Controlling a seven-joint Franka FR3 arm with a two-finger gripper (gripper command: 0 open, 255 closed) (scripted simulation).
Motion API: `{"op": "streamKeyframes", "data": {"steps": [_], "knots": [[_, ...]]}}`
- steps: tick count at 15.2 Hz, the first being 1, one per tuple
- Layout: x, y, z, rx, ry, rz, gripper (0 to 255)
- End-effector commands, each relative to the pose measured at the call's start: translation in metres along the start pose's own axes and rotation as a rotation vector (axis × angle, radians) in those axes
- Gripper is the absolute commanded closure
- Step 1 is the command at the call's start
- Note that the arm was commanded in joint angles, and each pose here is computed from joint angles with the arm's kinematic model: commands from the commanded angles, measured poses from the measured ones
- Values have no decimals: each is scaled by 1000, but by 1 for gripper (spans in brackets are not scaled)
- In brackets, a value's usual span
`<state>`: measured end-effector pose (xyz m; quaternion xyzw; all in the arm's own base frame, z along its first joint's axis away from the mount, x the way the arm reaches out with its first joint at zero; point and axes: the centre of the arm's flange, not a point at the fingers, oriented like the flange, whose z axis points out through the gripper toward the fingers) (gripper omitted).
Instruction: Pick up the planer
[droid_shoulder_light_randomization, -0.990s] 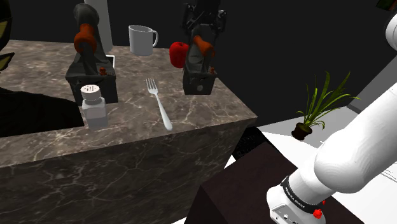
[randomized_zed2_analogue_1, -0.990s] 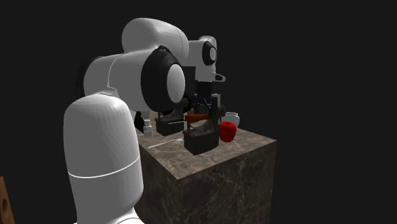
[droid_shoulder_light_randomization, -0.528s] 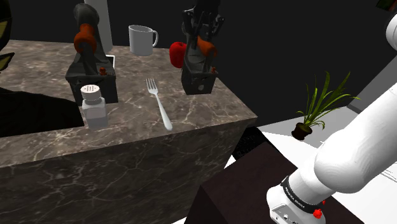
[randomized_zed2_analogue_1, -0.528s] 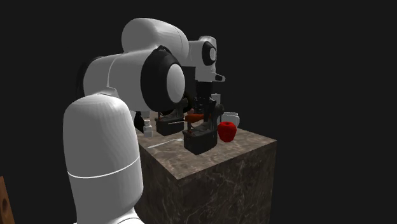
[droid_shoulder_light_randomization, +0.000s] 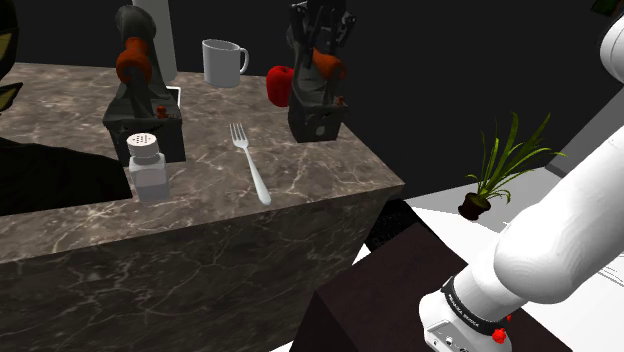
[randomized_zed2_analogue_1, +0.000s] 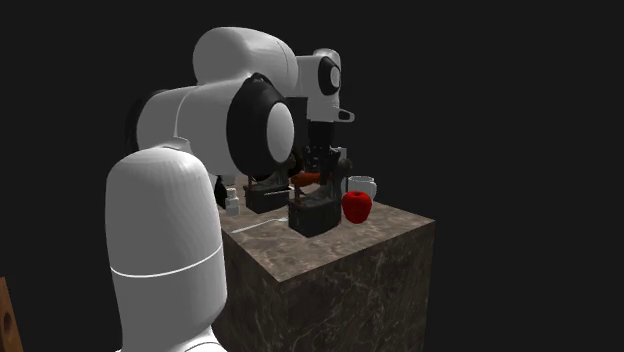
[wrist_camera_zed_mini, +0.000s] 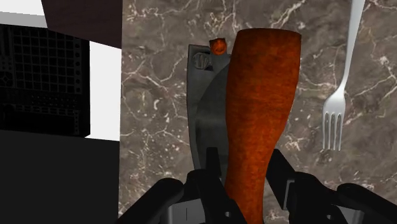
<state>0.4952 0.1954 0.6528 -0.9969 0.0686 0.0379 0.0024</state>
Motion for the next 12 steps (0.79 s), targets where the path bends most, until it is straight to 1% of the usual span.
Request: {"op": "streamKeyframes", "data": {"steps": [1, 10, 12], "knots": [[-1, 0, -12, 0, 1, 0, 255], [-5, 0, -59, 0, 1, 0, 255], [-5, 0, -60, 0, 1, 0, 255]]}}
